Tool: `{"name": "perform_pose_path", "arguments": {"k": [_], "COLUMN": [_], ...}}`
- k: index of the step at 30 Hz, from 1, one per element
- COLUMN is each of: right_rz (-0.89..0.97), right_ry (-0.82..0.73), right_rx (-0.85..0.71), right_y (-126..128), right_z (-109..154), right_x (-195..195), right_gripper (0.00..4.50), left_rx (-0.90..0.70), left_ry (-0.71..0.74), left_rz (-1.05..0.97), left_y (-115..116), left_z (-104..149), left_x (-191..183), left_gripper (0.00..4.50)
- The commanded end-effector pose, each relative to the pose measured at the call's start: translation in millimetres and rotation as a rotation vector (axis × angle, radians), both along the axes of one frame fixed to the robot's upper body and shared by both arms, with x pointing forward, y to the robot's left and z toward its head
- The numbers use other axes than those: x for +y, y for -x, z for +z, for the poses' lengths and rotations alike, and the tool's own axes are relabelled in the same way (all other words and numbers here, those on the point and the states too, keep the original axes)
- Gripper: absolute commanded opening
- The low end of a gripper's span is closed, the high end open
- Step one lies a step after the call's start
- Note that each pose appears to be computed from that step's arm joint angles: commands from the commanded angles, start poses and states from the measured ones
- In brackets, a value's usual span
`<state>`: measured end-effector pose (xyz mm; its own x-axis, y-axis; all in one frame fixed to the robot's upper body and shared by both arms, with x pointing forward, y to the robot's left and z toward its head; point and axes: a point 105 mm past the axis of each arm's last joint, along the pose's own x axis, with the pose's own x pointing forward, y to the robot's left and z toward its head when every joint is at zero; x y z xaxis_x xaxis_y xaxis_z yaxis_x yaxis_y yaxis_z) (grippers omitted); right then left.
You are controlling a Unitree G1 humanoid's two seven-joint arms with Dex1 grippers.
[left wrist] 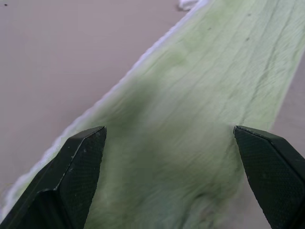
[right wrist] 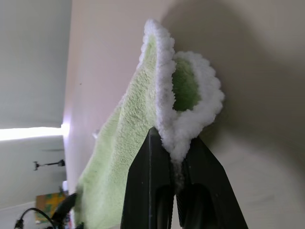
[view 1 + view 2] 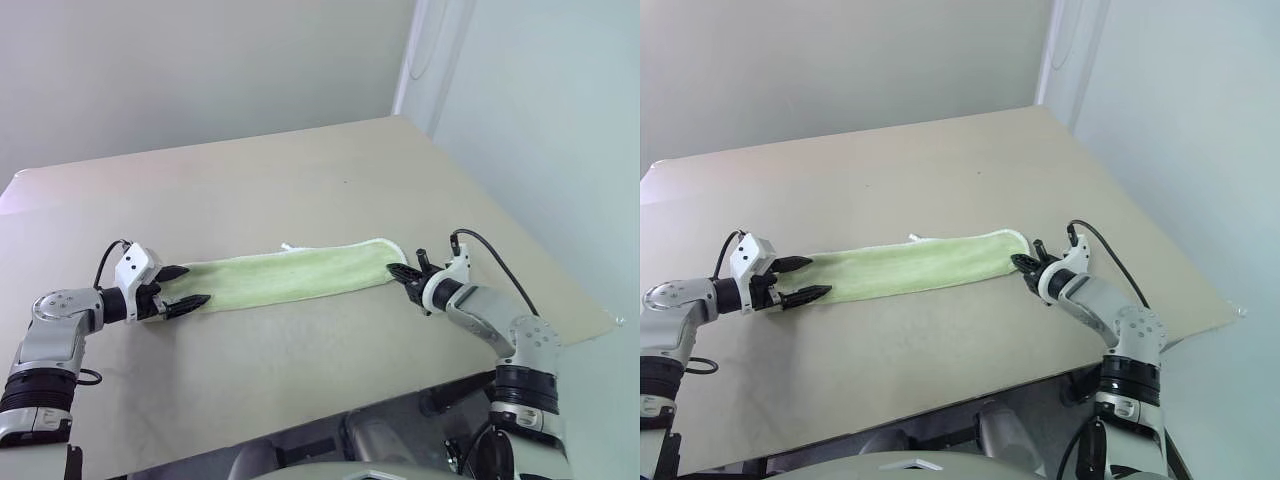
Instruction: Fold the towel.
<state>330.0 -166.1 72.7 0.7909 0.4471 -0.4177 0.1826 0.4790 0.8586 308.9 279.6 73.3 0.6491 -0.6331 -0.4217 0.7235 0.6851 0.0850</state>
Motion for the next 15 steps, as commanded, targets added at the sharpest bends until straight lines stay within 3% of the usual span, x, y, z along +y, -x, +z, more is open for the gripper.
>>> {"name": "perform_pose_path", "arguments": {"k": [1,7,15], "right_rz": [-0.001,0.088,0.391], "right_ry": [0.034,0.145,0.44], "right_rx": [-0.124,-0.149,-0.187], "right_y": [-0.9,0.0,3.6], "right_z": [35.7,52.3,57.5], "right_x": [-26.1,-39.0,2.8], "right_gripper": [0.04,0.04,0.04], "left_rx": [-0.052,-0.07,-0.086], "left_ry": [-0.014,-0.009,-0.01], "left_rz": [-0.004,0.014,0.05], "left_y": [-5.7,-9.9,-14.2], "left_z": [12.2,20.7,28.7], "left_x": [2.0,5.5,9.0], "left_gripper": [4.5,4.5,4.5]}}
